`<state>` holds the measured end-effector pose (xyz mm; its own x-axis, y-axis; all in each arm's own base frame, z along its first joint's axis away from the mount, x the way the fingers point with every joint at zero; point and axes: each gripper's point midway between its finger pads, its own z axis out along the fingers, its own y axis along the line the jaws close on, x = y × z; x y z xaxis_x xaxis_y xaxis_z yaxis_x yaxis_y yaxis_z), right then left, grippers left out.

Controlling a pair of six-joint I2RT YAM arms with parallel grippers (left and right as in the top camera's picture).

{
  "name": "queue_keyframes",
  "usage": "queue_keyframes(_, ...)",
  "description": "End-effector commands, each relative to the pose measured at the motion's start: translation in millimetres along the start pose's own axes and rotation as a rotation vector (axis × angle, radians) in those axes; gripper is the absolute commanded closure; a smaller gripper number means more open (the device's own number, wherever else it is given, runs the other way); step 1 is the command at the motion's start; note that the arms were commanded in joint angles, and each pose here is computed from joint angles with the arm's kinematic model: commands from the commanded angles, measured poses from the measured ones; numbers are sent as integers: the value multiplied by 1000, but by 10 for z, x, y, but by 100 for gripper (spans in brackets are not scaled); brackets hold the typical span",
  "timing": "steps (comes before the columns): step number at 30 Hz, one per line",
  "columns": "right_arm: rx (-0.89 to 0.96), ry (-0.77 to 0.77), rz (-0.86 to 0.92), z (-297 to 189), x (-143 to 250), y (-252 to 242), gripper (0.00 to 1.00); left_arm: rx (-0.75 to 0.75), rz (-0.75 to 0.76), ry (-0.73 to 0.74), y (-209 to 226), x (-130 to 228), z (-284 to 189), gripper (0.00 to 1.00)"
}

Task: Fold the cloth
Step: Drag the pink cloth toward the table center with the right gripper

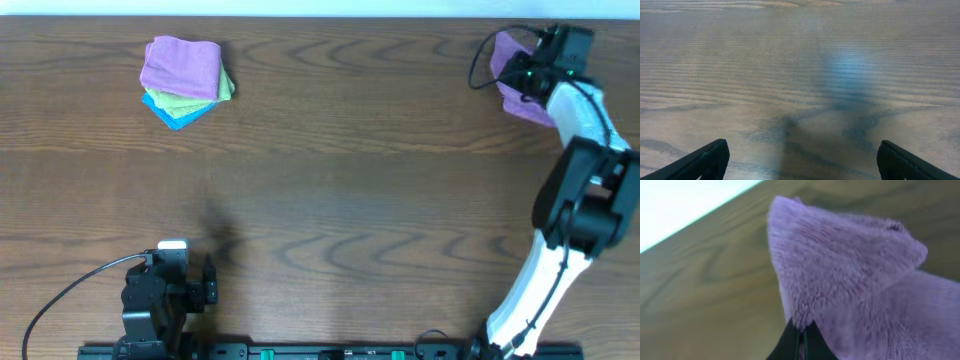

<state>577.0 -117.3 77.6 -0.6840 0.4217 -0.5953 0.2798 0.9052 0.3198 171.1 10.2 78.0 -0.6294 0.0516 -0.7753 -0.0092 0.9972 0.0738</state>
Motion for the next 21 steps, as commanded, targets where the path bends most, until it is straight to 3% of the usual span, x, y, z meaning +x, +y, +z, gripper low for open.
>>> queue_keyframes(1,-70,-41,-207,-653,-233,566,99,3,28,59,-8,158,6,5)
queue_keyframes(12,-172,292,-460,-1819,764,1357,99,3,28,59,-8,158,6,5)
queue_keyframes(21,-270,464,-677,-2588,1527,1869,99,3,28,59,-8,158,6,4)
